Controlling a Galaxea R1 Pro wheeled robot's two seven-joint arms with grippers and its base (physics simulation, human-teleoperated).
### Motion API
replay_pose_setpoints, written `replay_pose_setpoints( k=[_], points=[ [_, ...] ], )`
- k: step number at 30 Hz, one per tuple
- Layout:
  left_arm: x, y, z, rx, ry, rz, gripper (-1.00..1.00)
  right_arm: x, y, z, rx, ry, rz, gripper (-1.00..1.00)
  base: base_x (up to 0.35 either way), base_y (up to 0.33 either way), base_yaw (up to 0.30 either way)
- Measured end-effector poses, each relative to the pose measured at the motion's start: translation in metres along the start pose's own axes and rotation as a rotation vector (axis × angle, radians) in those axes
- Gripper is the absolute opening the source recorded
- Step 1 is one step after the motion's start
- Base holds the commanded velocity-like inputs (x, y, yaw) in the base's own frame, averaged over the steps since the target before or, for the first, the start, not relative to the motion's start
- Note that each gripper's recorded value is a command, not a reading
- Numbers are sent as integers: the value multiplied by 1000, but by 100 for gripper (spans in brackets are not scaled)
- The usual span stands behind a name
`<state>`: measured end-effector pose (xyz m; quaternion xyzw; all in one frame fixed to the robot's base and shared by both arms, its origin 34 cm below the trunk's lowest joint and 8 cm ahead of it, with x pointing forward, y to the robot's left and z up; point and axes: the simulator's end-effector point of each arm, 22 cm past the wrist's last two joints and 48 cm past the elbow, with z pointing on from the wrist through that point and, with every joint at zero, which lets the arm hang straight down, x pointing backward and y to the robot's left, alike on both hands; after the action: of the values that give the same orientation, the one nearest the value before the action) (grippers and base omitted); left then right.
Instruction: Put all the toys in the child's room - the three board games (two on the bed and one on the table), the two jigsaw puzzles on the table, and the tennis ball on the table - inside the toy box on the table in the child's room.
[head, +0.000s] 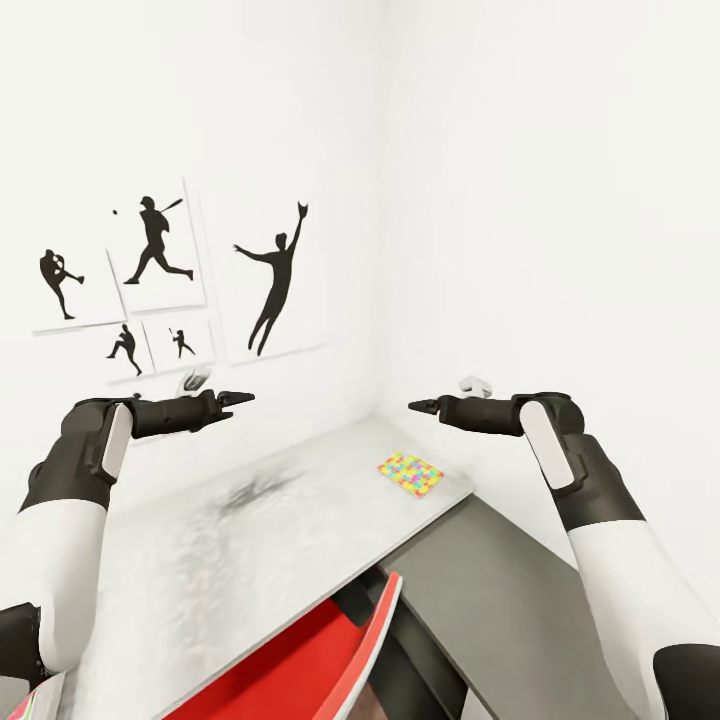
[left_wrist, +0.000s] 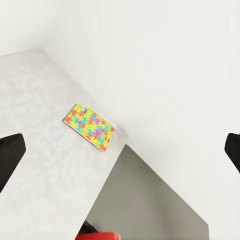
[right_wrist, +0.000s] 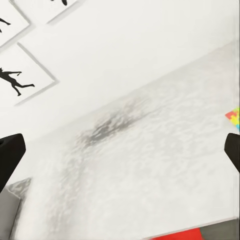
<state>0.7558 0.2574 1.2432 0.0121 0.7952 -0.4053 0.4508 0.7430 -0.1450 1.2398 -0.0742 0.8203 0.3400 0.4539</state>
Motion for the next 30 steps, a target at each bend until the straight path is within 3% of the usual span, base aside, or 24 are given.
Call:
replay_pose_setpoints(
  k=[12, 30],
  points=[
    [-1, -1, -1, 0, -1, 1, 100, -1, 0, -1, 0, -2, -1, 100, 46, -81, -36],
    [-2, -3, -2, 2, -4, 5, 100, -3, 3, -2, -3, -6, -4, 100, 46, 31, -50]
  ],
)
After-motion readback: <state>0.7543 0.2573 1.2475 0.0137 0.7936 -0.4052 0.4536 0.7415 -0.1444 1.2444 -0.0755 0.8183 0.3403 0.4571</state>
